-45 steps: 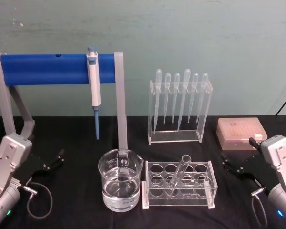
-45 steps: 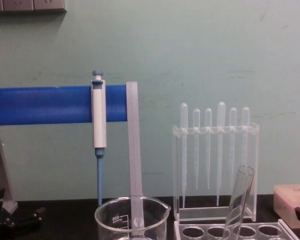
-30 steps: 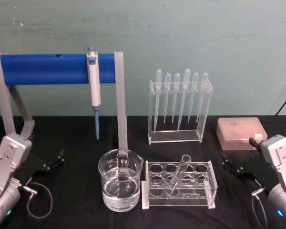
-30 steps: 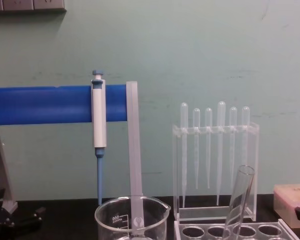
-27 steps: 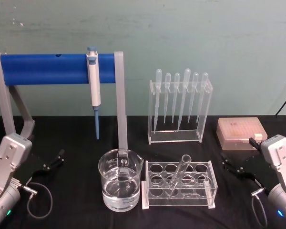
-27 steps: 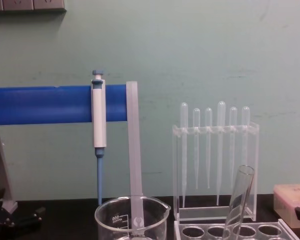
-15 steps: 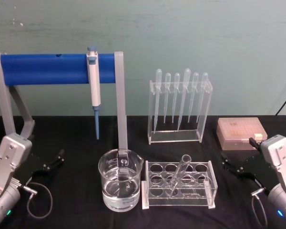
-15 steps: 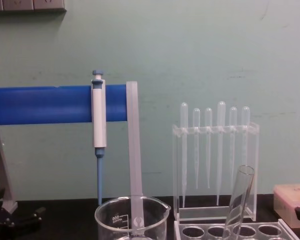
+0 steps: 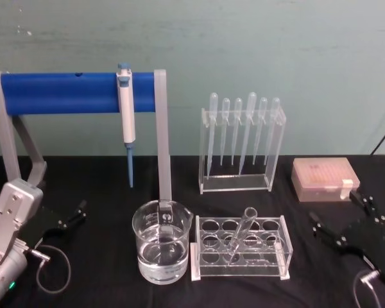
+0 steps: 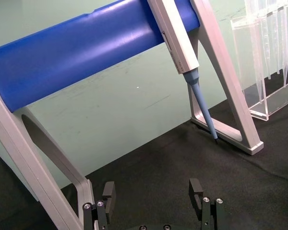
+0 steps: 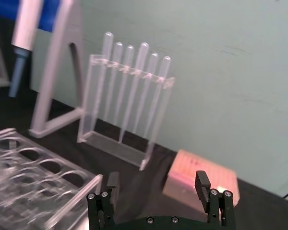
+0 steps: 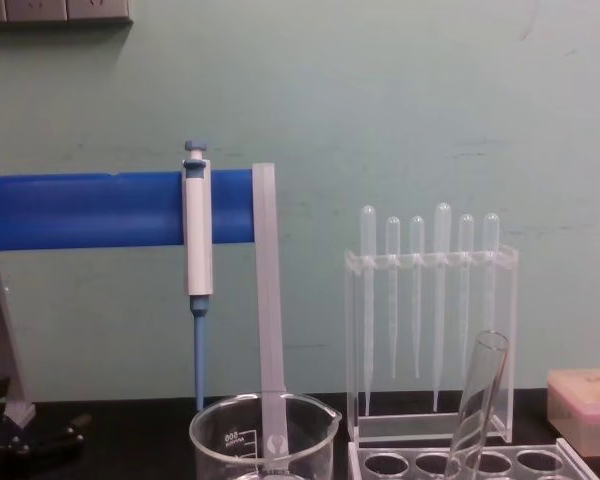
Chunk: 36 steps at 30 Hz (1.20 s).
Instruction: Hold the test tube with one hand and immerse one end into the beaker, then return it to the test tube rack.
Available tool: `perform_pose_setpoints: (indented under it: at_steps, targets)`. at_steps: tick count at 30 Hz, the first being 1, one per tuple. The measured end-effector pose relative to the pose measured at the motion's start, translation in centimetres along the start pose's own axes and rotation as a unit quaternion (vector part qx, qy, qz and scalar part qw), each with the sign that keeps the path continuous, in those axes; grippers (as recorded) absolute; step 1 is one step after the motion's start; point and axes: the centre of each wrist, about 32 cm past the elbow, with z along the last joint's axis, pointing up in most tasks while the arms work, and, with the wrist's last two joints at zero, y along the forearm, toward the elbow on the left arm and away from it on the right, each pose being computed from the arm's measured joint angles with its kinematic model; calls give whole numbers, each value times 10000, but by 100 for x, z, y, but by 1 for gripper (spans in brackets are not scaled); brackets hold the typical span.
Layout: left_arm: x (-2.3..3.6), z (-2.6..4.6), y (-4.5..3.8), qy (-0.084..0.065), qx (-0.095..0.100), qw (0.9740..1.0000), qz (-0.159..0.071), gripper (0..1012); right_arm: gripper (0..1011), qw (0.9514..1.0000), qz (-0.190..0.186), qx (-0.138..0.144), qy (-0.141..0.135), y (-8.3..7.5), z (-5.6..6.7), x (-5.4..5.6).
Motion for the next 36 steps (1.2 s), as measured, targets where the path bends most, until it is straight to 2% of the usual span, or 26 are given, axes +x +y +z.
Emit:
perform_pose_setpoints:
  at_steps: [3, 6, 7, 10, 13, 14, 16, 20, 23, 30, 36]
  targets:
    - [0, 0, 0, 0, 0, 10000, 0, 1000, 1002, 9997, 188, 75, 149, -139, -21, -15]
    - [0, 0, 0, 0, -1, 10000, 0, 1000, 1002, 9974, 617, 228, 305, -327, -48, -19]
    - [0, 0, 0, 0, 0, 10000, 0, 1000, 1002, 9974, 617, 228, 305, -327, -48, -19]
    - [0, 0, 0, 0, 0, 10000, 0, 1000, 1002, 9919, 1161, 367, 375, -442, -50, 1]
    - [0, 0, 0, 0, -1, 10000, 0, 1000, 1002, 9876, 1455, 421, 409, -460, -50, 13]
    - [0, 0, 0, 0, 0, 10000, 0, 1000, 1002, 9848, 1622, 457, 431, -449, -46, 17]
    - [0, 0, 0, 0, 0, 10000, 0, 1000, 1002, 9806, 1837, 506, 463, -397, -40, 26]
    - [0, 0, 0, 0, 0, 10000, 0, 1000, 1002, 9753, 2074, 536, 534, -287, -31, 27]
    - [0, 0, 0, 0, -1, 10000, 0, 1000, 1002, 9702, 2287, 560, 575, -102, 10, 34]
    - [0, 0, 0, 0, 0, 10000, 0, 1000, 1002, 9626, 2582, 525, 622, 214, 114, 54]
    - [0, 0, 0, 0, 0, 10000, 0, 1000, 1002, 9559, 2840, 461, 595, 405, 155, 43]
